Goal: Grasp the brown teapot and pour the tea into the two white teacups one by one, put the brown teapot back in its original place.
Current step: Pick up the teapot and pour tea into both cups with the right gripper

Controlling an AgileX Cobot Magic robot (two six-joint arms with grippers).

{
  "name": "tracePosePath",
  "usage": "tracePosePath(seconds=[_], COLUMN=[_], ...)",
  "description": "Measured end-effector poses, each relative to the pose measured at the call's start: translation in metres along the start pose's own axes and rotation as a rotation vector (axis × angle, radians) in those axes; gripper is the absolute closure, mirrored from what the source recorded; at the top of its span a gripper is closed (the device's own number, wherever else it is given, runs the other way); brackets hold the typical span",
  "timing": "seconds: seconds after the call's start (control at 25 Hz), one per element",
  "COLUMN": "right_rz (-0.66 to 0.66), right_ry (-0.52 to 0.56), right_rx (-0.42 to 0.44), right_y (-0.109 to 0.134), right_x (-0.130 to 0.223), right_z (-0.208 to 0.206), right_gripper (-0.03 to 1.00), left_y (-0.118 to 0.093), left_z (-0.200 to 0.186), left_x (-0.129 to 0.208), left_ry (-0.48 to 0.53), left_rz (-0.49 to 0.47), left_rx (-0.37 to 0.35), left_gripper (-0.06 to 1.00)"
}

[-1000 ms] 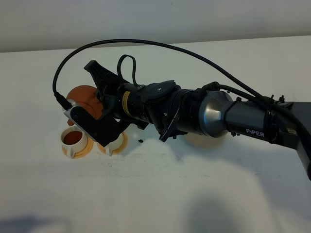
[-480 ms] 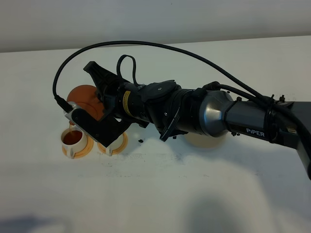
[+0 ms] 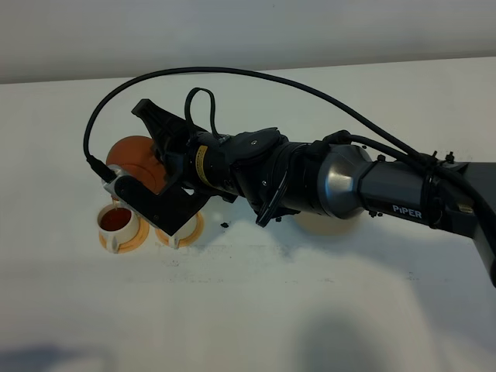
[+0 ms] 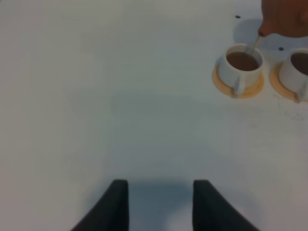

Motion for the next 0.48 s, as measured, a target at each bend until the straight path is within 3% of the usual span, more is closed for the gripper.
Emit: tracePosePath(seconds=[0.48], right_rz=[-0.029], right_ry=[-0.004], right_rx=[0.004], right_y=[-0.0015], right_x=[-0.0044], right_z=[-0.0004], right_gripper=[0.86], left_y=[0.0], left_z=[0.0], left_x=[0.0], left_ry=[0.0], left_rz=[0.0], left_rx=[0.0], left_gripper=[0.62])
Point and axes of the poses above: a point on each arm's last joint axis where the gripper is mounted, z pointing out along that axis toward the gripper, y along the wrist's bending axis when the last joint is at zero, x = y × z, the point moved 9 cm from there along z, pointing out along that axis toward the gripper, and after that the axes turned 2 degrees about -z, right-handed, at the moved point
